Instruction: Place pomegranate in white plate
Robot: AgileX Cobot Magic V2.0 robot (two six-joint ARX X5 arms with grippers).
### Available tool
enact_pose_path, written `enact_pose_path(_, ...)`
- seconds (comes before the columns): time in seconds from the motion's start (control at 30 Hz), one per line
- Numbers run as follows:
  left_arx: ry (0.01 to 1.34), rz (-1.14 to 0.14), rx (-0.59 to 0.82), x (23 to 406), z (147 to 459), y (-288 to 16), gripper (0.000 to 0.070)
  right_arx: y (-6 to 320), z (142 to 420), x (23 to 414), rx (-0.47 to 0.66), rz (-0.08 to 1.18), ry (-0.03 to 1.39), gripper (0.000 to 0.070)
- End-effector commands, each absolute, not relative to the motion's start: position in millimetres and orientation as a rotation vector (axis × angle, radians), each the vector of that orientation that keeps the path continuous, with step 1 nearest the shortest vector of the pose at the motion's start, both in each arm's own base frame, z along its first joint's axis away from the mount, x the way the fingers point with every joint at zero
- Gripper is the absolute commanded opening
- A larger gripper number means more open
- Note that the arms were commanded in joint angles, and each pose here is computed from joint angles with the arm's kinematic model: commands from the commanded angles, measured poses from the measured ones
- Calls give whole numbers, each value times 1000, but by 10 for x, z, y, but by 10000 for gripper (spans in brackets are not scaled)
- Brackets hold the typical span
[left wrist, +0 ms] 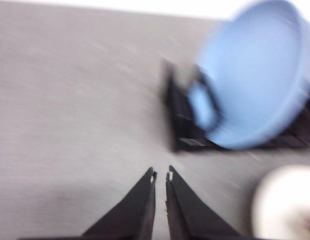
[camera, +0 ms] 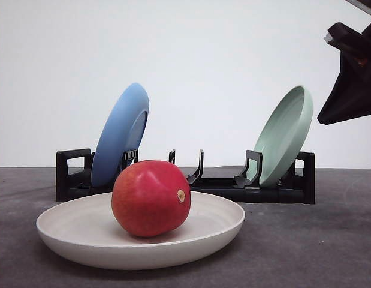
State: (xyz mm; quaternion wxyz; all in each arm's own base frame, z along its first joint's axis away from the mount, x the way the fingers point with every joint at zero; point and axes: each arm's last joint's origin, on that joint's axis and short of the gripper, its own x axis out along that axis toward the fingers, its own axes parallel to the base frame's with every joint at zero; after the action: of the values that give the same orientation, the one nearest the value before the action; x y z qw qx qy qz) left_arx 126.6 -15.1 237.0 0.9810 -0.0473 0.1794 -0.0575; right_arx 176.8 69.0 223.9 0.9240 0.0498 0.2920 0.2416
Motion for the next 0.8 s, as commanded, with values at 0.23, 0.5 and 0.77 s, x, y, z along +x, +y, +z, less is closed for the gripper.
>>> enact_pose_path(0.23, 235, -18, -95, 1058, 1947, -14, 19, 704, 2263, 1783, 100, 499, 587, 24)
enact_pose_path(0.5, 197, -19, -89, 971, 1624, -12, 19, 703, 2263, 1784, 100, 499, 587, 24)
enact_pose_path(0.77, 175, -30, -21, 957, 1496, -15, 19, 704, 2263, 1783, 100, 500, 587, 24)
